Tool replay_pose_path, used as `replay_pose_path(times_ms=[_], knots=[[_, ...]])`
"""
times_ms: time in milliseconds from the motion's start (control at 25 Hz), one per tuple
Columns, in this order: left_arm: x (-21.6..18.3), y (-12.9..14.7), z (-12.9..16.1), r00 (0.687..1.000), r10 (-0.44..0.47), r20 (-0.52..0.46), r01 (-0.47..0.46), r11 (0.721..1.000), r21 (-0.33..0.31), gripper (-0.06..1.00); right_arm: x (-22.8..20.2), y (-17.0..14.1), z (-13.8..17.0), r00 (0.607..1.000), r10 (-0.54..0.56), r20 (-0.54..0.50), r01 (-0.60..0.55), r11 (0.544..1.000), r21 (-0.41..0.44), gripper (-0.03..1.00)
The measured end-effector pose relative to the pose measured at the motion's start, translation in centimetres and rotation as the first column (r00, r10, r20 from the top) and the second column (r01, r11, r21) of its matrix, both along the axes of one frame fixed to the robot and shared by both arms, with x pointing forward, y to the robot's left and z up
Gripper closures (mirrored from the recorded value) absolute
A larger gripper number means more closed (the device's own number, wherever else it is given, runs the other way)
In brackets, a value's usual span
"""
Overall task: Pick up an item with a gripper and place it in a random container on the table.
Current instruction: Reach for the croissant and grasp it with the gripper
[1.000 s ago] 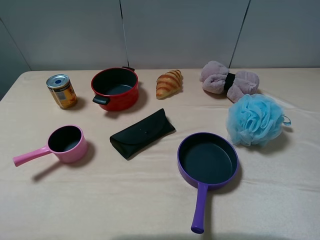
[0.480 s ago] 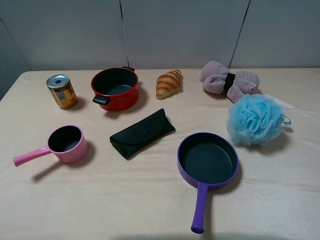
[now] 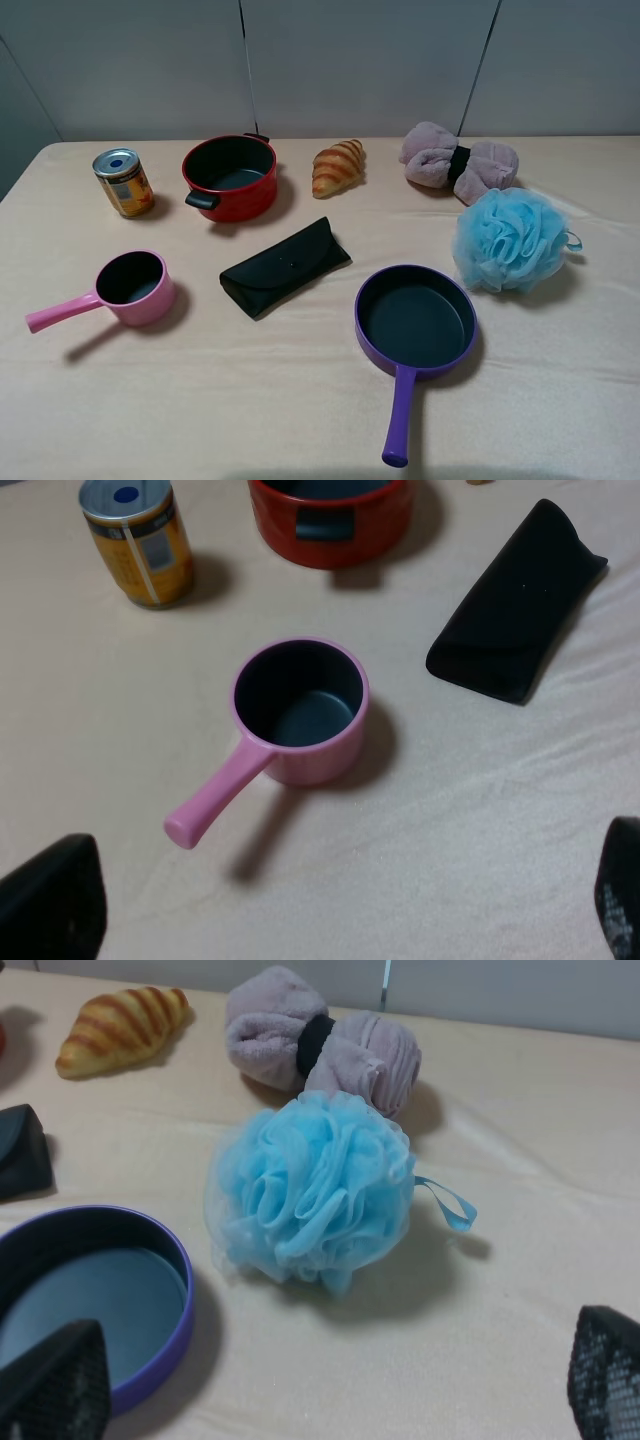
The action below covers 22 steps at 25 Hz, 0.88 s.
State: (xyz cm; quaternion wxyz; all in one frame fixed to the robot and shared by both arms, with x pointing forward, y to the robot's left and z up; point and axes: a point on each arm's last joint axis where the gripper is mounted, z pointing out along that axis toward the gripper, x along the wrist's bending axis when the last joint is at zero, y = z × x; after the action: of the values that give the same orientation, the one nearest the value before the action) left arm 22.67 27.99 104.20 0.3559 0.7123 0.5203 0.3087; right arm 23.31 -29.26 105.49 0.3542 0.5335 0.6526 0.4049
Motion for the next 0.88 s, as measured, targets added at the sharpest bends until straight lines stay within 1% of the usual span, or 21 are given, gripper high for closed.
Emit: replay_pose_path(times_ms=[880], knots=[[0.00, 0.00, 0.00, 1.000, 0.000, 0.000, 0.000, 1.000, 0.000, -0.05, 0.00, 0.00, 0.00, 1.000, -0.003, -0.001, 0.003, 1.000, 0.006, 0.27]])
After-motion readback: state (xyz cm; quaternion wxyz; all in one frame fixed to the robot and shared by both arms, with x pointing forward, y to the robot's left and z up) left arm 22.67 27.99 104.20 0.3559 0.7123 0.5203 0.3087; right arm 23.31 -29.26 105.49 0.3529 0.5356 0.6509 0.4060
